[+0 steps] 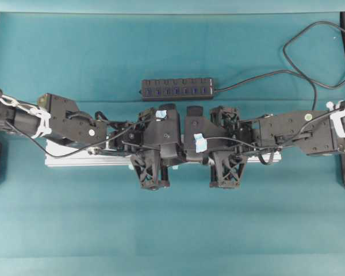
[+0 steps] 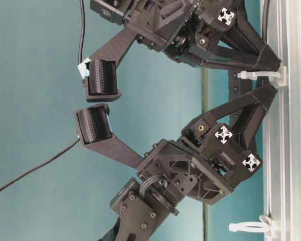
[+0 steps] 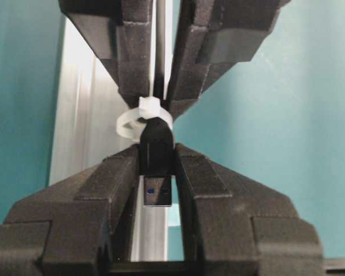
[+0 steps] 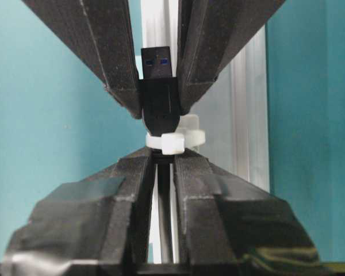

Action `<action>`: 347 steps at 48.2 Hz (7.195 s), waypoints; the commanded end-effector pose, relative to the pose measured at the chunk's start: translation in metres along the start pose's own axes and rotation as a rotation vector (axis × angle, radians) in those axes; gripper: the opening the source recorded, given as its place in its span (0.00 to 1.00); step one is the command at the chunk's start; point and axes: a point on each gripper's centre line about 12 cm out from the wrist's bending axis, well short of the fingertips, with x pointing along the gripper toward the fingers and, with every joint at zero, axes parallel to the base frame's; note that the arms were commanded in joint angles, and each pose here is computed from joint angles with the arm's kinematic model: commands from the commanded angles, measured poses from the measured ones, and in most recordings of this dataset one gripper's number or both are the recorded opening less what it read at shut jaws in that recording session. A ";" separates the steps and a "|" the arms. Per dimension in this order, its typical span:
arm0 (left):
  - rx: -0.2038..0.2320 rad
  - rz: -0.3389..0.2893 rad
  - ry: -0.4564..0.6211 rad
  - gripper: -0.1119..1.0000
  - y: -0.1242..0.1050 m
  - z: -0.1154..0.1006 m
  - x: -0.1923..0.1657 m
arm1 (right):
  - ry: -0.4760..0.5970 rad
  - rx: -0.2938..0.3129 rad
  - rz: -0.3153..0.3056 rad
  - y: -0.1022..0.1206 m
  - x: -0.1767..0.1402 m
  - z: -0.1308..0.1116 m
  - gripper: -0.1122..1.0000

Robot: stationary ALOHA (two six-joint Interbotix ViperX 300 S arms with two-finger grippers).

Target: Pass the USB cable through three rings with both arms.

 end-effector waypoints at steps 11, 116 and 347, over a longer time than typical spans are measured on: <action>0.003 -0.003 0.002 0.30 -0.002 0.000 -0.020 | -0.051 0.009 0.003 0.001 -0.017 0.010 0.53; 0.005 0.008 0.024 0.30 0.002 0.012 -0.080 | -0.232 -0.013 0.002 0.000 -0.010 0.066 0.03; -0.081 0.033 0.060 0.78 0.009 -0.066 -0.203 | -0.010 -0.010 -0.050 -0.022 0.072 0.148 0.03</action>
